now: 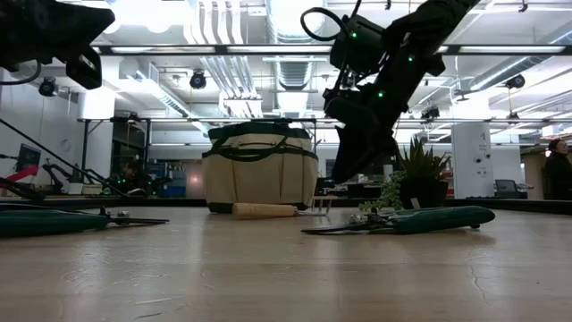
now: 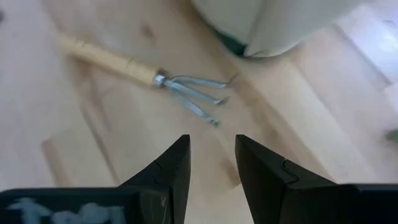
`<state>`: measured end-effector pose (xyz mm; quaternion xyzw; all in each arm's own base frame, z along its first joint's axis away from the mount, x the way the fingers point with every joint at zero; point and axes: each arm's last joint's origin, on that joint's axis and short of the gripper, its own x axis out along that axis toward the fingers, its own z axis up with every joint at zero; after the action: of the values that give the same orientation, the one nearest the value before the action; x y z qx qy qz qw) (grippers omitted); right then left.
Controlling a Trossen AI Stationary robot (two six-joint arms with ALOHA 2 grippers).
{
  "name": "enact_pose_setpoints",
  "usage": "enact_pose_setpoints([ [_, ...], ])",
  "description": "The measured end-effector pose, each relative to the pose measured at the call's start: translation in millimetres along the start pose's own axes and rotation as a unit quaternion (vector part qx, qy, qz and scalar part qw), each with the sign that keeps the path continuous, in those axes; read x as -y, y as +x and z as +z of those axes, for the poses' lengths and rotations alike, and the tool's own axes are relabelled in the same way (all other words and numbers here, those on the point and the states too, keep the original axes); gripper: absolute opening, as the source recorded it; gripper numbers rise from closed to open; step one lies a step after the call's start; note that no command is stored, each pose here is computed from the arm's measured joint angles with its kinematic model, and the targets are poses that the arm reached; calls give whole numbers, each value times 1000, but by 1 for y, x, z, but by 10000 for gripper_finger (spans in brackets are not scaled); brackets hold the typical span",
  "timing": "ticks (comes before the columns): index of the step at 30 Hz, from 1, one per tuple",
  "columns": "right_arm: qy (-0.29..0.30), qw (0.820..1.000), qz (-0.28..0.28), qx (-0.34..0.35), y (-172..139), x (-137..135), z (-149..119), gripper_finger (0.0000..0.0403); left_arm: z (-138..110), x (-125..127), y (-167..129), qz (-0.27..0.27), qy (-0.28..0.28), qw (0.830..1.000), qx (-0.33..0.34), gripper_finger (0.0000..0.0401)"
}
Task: Pick & Place Garden tools in Gardening bag
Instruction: Put the hand rake into the gardening bag
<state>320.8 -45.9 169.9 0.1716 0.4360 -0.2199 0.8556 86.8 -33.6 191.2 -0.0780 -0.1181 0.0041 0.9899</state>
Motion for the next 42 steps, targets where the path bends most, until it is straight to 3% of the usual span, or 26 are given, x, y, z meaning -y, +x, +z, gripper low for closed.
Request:
enact_pose_setpoints([
  [18,5,1000,-10,-14,38,0,-1,118,0,0,0,0,-15,1000,1,5],
  [29,-1,1000,-20,-22,40,7,-2,57,0,0,0,0,-14,1000,1,5],
  [34,-32,999,-19,-23,40,7,-2,16,0,0,0,0,-15,1000,1,5],
  [42,-79,996,-30,-19,40,4,-3,8,1,0,0,0,-17,1000,3,5],
])
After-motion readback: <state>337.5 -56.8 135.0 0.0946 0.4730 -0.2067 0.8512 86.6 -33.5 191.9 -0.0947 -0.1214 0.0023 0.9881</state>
